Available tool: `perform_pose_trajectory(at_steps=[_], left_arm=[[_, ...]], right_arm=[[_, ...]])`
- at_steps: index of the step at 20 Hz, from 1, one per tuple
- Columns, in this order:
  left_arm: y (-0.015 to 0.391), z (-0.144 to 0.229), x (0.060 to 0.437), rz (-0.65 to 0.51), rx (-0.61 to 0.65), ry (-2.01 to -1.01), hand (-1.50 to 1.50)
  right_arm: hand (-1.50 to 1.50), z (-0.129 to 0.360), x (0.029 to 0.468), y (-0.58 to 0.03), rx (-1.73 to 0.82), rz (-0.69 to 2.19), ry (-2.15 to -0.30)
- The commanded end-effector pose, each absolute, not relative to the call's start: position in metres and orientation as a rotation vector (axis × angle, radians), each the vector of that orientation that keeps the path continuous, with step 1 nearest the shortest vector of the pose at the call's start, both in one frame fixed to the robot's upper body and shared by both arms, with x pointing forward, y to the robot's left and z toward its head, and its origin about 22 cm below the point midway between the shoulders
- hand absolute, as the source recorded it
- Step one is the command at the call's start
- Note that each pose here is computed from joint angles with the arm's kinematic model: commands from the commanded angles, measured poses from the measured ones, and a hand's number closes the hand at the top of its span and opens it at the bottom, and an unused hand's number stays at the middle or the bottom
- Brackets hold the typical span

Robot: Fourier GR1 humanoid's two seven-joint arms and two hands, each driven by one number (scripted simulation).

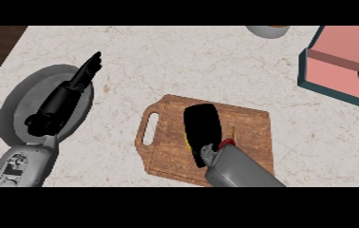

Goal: Pick the lemon from the cutting board and place it in the cardboard box

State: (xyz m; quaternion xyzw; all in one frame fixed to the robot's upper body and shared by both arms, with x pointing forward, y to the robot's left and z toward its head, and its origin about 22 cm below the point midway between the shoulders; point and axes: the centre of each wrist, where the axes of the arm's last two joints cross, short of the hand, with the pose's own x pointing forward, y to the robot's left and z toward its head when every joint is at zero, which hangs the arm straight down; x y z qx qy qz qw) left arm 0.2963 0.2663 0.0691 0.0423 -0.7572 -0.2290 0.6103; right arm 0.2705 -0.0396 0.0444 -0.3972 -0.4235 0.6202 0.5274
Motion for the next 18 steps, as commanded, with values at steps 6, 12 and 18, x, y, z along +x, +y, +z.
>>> perform_pose_trajectory(at_steps=[6, 12, 18], left_arm=[[0.256, 0.063, 0.285, -0.53, 0.093, -1.753, 0.0], [0.274, 0.064, 0.286, -0.503, 0.113, -1.744, 0.0], [0.275, 0.069, 0.289, -0.506, 0.131, -1.734, 0.0]], right_arm=[[1.5, 0.046, 0.263, -0.089, -0.836, 1.624, -1.319], [1.5, 0.082, 0.26, -0.143, -0.431, 1.772, -1.745], [1.5, 0.145, 0.261, -0.226, -0.525, 1.797, -1.993]])
